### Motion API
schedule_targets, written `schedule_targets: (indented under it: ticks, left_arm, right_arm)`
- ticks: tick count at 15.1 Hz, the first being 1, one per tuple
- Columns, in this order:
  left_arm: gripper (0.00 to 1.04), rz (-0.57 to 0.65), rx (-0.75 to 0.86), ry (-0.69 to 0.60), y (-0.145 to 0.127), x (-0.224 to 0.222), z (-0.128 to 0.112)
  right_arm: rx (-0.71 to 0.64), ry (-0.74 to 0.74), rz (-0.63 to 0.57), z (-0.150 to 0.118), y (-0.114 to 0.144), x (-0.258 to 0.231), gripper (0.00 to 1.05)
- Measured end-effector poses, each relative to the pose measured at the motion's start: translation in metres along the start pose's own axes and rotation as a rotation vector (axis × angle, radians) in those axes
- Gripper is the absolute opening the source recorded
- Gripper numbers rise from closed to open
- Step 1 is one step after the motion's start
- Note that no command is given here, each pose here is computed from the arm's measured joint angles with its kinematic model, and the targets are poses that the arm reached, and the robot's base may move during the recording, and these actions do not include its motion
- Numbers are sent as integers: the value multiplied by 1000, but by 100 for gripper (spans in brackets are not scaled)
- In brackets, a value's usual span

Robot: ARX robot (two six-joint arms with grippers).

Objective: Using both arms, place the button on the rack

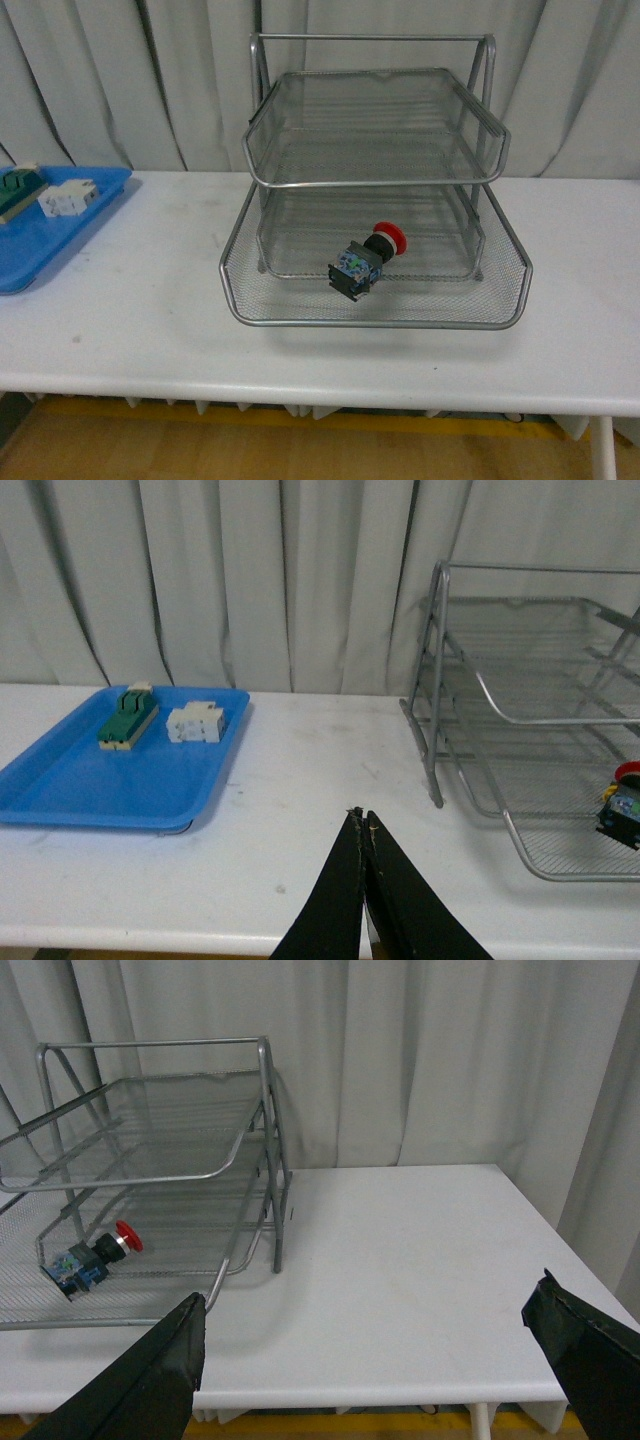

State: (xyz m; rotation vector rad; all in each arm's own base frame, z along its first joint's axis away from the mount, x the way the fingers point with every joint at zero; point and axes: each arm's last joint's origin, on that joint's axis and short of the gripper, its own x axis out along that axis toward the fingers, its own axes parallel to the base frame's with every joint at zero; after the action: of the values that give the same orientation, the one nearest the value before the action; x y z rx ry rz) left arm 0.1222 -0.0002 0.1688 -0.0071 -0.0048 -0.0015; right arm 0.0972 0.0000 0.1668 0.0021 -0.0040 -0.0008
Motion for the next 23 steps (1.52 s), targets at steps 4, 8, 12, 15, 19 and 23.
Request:
schedule_targets:
  ticks: [4, 8, 12, 15, 19, 23]
  left_arm:
    - [2, 0, 0, -3, 0, -7, 1]
    - [2, 0, 0, -5, 0, -12, 0]
    - [2, -1, 0, -6, 0, -25, -2]
    - [2, 1, 0, 12, 0, -25, -3]
    - [3, -1, 0, 9, 0, -25, -3]
    - [54, 0, 0, 8, 0, -25, -3]
  right_arm:
    - [0, 0, 0, 0, 0, 0, 98]
    - [0, 0, 0, 0, 0, 0, 98]
    - [0, 0, 0, 0, 0, 0, 98]
    - [0, 0, 0, 0, 0, 0, 98]
    - [0, 0, 0, 0, 0, 0, 98]
    - [0, 0, 0, 0, 0, 0, 98]
